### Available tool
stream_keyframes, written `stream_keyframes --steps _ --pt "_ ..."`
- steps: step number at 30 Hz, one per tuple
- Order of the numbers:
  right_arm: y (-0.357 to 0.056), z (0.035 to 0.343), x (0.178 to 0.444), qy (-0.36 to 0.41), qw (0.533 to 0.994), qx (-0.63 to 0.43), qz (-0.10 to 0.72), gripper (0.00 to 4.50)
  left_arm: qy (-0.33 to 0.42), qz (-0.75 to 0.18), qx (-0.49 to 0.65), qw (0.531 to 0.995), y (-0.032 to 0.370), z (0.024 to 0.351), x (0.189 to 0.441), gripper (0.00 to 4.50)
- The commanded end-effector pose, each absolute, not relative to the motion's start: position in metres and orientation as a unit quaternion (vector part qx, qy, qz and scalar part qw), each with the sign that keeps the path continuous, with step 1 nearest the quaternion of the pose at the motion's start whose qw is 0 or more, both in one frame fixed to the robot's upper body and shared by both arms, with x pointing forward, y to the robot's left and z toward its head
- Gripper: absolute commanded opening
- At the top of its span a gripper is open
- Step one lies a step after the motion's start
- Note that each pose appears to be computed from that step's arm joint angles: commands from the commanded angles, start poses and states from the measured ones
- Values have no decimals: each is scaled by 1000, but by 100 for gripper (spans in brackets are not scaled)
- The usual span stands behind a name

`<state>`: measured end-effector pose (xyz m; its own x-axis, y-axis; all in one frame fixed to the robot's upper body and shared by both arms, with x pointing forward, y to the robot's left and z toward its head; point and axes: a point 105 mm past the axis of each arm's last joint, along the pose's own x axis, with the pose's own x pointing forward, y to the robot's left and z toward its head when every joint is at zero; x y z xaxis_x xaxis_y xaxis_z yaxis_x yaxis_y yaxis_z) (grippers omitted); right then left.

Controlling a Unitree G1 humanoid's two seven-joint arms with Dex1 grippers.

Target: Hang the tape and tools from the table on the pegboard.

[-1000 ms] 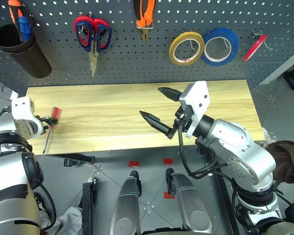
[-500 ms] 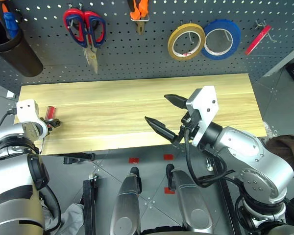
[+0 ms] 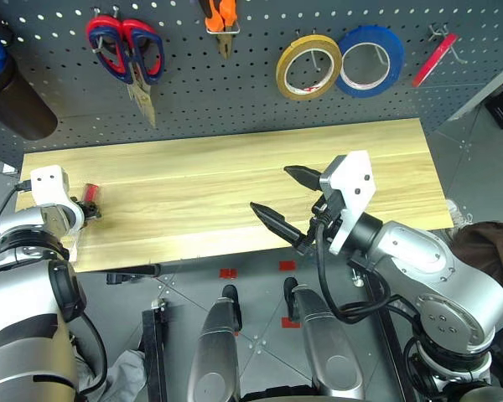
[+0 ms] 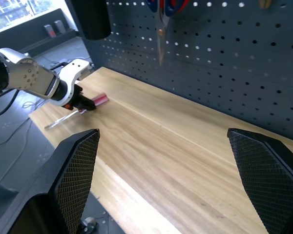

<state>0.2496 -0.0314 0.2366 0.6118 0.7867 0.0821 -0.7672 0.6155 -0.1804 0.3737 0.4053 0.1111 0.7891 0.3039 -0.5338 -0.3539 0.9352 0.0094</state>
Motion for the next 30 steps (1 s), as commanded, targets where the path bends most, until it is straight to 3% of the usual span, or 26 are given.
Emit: stream_keyframes --steps 1,6,12,20,25,30 --pt "-31 244 242 -98 890 -67 440 450 297 182 -51 936 413 98 361 90" --pt "-32 245 245 -102 891 -68 437 450 301 168 -59 937 414 95 357 90" --pt "-33 267 254 -142 885 -39 441 450 128 43 -21 991 397 156 384 90" --pt "-10 266 259 -176 849 -49 497 450 3 46 40 998 412 178 341 90" --pt "1 268 258 -198 809 -62 550 450 -18 -39 97 994 363 184 295 90" --pt "8 267 263 -212 783 -78 580 450 -118 -81 102 984 317 241 293 90"
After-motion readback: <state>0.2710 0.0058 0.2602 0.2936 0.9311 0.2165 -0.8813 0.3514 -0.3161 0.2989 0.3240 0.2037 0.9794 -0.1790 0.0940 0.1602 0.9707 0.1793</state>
